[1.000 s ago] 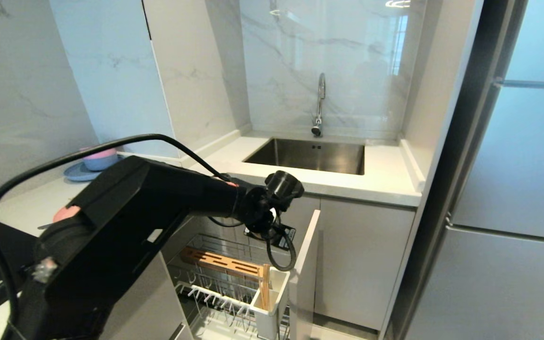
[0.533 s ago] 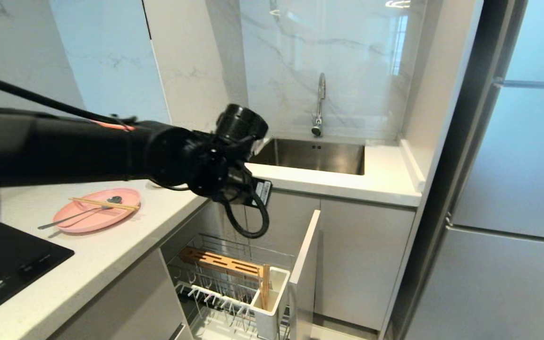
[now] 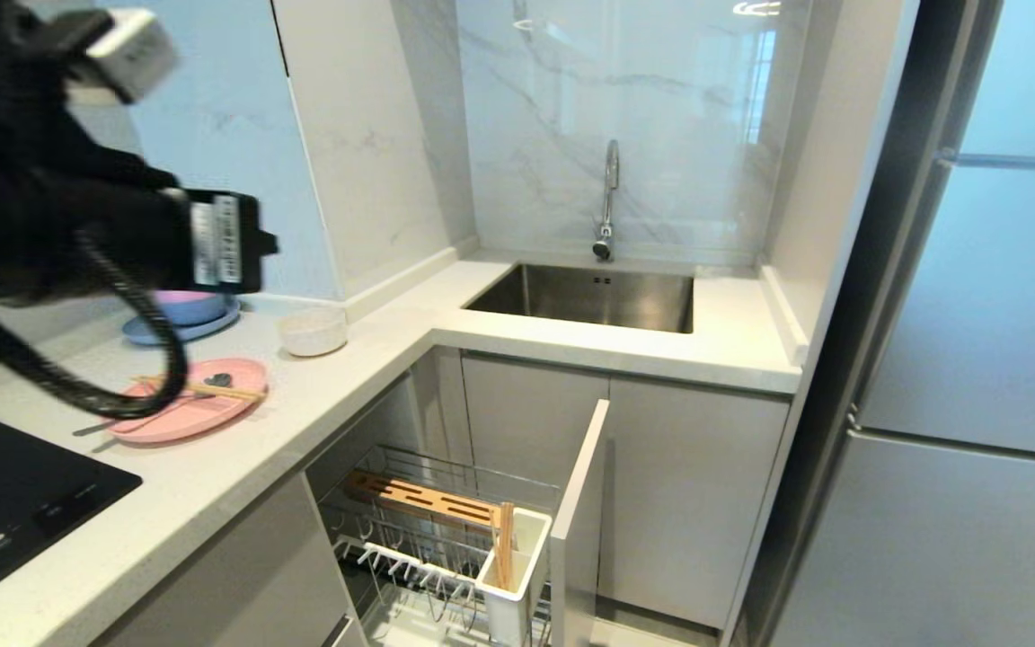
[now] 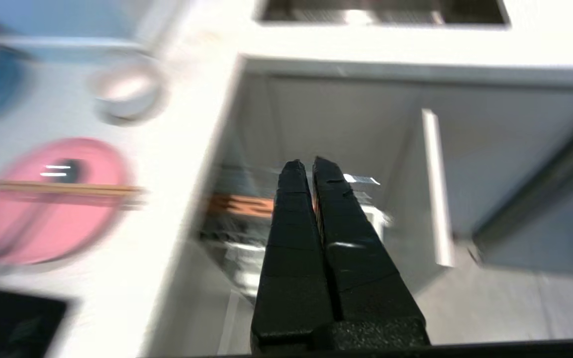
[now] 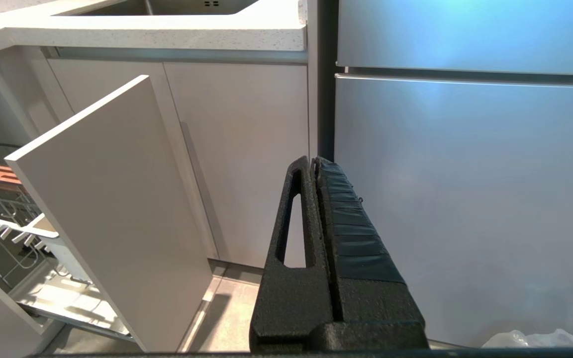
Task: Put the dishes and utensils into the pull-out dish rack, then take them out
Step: Pick up the bowl and place it in the cupboard
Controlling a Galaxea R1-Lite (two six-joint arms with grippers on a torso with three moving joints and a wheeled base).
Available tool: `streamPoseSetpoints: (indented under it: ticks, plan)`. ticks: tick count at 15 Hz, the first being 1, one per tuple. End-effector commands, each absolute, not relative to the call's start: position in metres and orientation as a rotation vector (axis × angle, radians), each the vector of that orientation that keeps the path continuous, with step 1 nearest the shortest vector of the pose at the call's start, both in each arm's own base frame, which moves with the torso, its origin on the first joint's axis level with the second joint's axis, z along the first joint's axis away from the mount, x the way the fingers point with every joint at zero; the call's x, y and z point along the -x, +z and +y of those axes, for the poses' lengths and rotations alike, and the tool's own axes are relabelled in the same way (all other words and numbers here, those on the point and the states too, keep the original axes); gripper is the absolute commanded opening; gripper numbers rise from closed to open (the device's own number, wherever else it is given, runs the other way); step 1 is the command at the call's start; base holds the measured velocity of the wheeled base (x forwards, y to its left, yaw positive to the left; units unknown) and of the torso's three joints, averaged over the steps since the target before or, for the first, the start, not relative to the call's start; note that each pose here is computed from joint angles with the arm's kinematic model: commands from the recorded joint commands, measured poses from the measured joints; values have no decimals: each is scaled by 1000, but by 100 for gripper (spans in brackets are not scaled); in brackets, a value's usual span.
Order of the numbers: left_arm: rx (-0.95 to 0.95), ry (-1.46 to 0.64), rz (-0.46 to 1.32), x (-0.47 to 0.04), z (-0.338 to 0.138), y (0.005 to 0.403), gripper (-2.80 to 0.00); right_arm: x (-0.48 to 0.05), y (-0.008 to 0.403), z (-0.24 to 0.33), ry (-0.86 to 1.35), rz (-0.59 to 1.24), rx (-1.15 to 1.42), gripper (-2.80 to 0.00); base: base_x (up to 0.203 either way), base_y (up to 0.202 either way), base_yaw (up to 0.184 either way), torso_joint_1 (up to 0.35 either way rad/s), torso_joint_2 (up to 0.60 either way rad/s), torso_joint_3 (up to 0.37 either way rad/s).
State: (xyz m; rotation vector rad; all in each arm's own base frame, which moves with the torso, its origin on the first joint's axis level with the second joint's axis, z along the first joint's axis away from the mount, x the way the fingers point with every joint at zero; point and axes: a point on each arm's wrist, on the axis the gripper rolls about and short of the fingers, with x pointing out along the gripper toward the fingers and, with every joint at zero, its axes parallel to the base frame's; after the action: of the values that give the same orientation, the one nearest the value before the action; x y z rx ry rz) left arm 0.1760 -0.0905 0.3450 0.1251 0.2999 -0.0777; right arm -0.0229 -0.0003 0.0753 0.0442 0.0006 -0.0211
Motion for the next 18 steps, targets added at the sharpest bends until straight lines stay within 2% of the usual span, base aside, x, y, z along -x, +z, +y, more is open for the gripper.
streamPoseSetpoints:
  ticks: [1,5,8,10,14,18]
  plan:
    - [-87,-8,161,-118,-45,366,-280,23,75,0,-22,3,-44,-280,0,0,0,0,0,0]
    - [-118,87,29,-28,1,346,-280,23,75,0,-21,3,-44,-280,0,0,0,0,0,0]
    - [-175,112,-10,26,5,286,-280,23,75,0,-21,3,-44,-280,0,0,0,0,0,0]
    - [-216,131,-35,36,3,234,-280,23,75,0,-21,3,-44,-280,0,0,0,0,0,0]
    - [-233,125,-148,31,2,163,-280,23,75,0,-22,3,-44,-280,0,0,0,0,0,0]
    - [-223,31,-119,26,0,94,-280,23,75,0,-21,3,-44,-280,0,0,0,0,0,0]
